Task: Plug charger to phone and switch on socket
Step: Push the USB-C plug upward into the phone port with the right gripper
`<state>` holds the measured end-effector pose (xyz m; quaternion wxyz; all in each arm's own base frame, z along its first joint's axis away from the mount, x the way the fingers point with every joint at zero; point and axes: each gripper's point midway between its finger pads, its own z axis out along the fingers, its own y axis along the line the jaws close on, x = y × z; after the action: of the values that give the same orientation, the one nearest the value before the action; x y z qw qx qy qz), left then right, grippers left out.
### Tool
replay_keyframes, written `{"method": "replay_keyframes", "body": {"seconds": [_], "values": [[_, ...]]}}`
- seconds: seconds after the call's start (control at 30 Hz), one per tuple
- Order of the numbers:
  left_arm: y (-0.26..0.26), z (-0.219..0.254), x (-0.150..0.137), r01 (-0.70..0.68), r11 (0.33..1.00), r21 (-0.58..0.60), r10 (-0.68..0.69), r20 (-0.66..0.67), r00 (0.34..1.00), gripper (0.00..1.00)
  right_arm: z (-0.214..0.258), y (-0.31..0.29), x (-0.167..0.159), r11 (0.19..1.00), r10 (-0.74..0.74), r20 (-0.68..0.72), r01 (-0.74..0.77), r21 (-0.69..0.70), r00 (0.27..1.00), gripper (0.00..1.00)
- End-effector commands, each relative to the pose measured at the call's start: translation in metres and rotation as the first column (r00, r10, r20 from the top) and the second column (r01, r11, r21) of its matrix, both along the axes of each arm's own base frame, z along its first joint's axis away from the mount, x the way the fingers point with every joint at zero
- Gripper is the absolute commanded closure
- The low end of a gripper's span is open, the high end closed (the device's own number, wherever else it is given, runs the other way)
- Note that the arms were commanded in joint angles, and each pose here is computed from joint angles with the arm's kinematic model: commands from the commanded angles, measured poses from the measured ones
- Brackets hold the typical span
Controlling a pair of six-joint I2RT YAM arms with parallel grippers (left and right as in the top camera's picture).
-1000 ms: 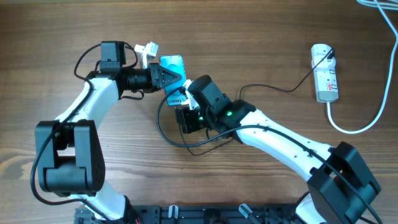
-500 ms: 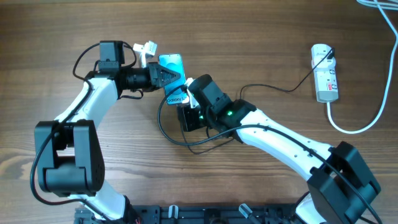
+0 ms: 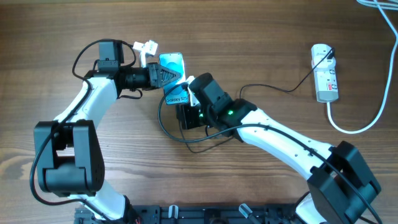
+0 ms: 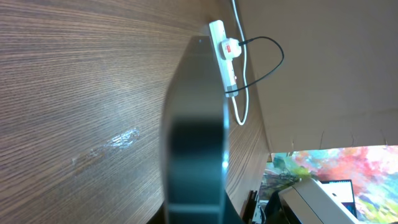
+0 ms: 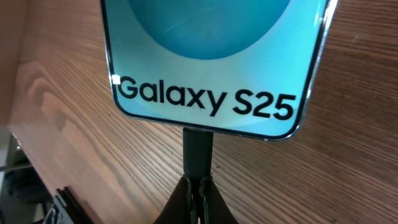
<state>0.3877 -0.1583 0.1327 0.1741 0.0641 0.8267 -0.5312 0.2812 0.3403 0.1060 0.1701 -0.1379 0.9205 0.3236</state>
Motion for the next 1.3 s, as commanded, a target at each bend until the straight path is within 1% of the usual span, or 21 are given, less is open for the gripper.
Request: {"method": "replay_keyframes", "body": {"seconds": [0.0, 0.07, 0.33, 0.47, 0.5, 0.53, 0.57, 0.6, 0.67, 0.7, 0.8, 0.87, 0.93, 0.97, 1.0, 1.03, 1.07, 1.1, 1.2, 1.23, 1.27], "values": [[-0.020, 0.008, -0.015, 0.083, 0.995, -0.050, -0.083, 0.007, 0.997, 0.96, 0.018, -0.002, 0.033, 0.995, -0.046, 0.051, 0.041, 0.089, 0.998, 0.96], [-0.021, 0.008, -0.016, 0.088, 0.995, -0.050, -0.087, 0.008, 0.996, 0.96, 0.025, 0.001, 0.039, 0.992, -0.051, 0.071, 0.042, 0.122, 0.996, 0.96], [-0.021, 0.008, -0.016, 0.085, 0.995, -0.047, -0.085, 0.007, 0.996, 0.96, 0.025, -0.002, 0.043, 0.993, -0.063, 0.094, 0.053, 0.105, 0.994, 0.96], [-0.021, 0.008, -0.015, 0.085, 0.995, -0.047, -0.085, 0.007, 0.996, 0.96, 0.026, -0.001, 0.044, 0.995, -0.029, 0.136, 0.016, 0.096, 0.990, 0.95], [-0.021, 0.008, -0.015, 0.085, 0.995, -0.047, -0.085, 0.007, 0.996, 0.96, 0.026, 0.000, 0.043, 0.995, -0.024, 0.133, 0.011, 0.098, 0.991, 0.82], [-0.021, 0.008, -0.015, 0.085, 0.995, -0.047, -0.085, 0.008, 0.996, 0.96, 0.026, 0.000, 0.042, 0.995, -0.019, 0.128, 0.007, 0.099, 0.992, 0.77], [-0.021, 0.008, -0.015, 0.085, 0.995, -0.047, -0.085, 0.009, 0.996, 0.96, 0.025, 0.000, 0.039, 0.995, -0.007, 0.124, -0.005, 0.099, 0.992, 0.67], [-0.021, 0.008, -0.015, 0.085, 0.995, -0.047, -0.085, 0.010, 0.996, 0.96, 0.025, 0.003, 0.032, 0.993, 0.032, 0.111, -0.044, 0.106, 0.993, 0.50], [-0.021, 0.008, -0.015, 0.085, 0.995, -0.047, -0.085, 0.011, 0.996, 0.96, 0.015, 0.000, 0.011, 0.992, 0.084, 0.010, -0.085, 0.098, 0.996, 0.34], [-0.021, 0.008, -0.015, 0.085, 0.995, -0.047, -0.084, 0.013, 0.996, 0.96, 0.007, -0.005, 0.004, 0.994, 0.085, -0.030, -0.082, 0.070, 0.996, 0.31], [-0.021, 0.008, -0.014, 0.085, 0.995, -0.047, -0.084, 0.015, 0.996, 0.96, -0.008, -0.015, -0.016, 0.996, 0.087, -0.129, -0.087, 0.005, 0.988, 0.30], [-0.021, 0.008, -0.014, 0.085, 0.995, -0.047, -0.085, 0.017, 0.996, 0.96, -0.007, -0.008, -0.021, 0.995, 0.096, -0.127, -0.096, 0.008, 0.987, 0.30], [-0.021, 0.008, -0.014, 0.084, 0.995, -0.048, -0.083, 0.014, 0.996, 0.96, -0.009, -0.008, -0.017, 0.999, 0.041, -0.124, -0.043, -0.010, 0.991, 0.31], [-0.021, 0.008, -0.014, 0.082, 0.995, -0.049, -0.082, 0.010, 0.997, 0.96, -0.009, -0.009, -0.012, 1.000, 0.016, -0.110, -0.018, -0.020, 0.994, 0.26], [-0.021, 0.008, -0.014, 0.076, 0.996, -0.053, -0.076, -0.007, 0.997, 0.96, -0.008, -0.008, -0.009, 1.000, 0.011, -0.094, -0.012, -0.017, 0.995, 0.04], [-0.021, 0.009, -0.014, 0.069, 0.996, -0.057, -0.071, -0.020, 0.997, 0.96, -0.006, -0.007, -0.007, 1.000, 0.012, -0.087, -0.013, -0.010, 0.996, 0.00], [-0.021, 0.009, -0.014, 0.061, 0.996, -0.061, -0.064, -0.039, 0.997, 0.96, -0.005, -0.006, -0.007, 1.000, 0.013, -0.083, -0.013, -0.005, 0.996, 0.00], [-0.021, 0.009, -0.014, 0.054, 0.996, -0.065, -0.058, -0.055, 0.997, 0.96, -0.005, -0.006, -0.007, 1.000, 0.014, -0.086, -0.014, -0.005, 0.996, 0.06], [-0.021, 0.009, -0.014, 0.051, 0.996, -0.066, -0.055, -0.062, 0.997, 0.96, -0.005, -0.004, -0.009, 1.000, -0.014, -0.112, 0.014, 0.006, 0.994, 0.51], [-0.021, 0.009, -0.014, 0.047, 0.997, -0.069, -0.052, -0.073, 0.996, 0.96, -0.005, -0.003, -0.009, 1.000, -0.017, -0.114, 0.018, 0.009, 0.993, 0.57], [-0.021, 0.009, -0.013, 0.043, 0.997, -0.071, -0.048, -0.080, 0.996, 0.96, -0.004, -0.003, -0.009, 1.000, -0.015, -0.113, 0.017, 0.010, 0.993, 0.72]]}}
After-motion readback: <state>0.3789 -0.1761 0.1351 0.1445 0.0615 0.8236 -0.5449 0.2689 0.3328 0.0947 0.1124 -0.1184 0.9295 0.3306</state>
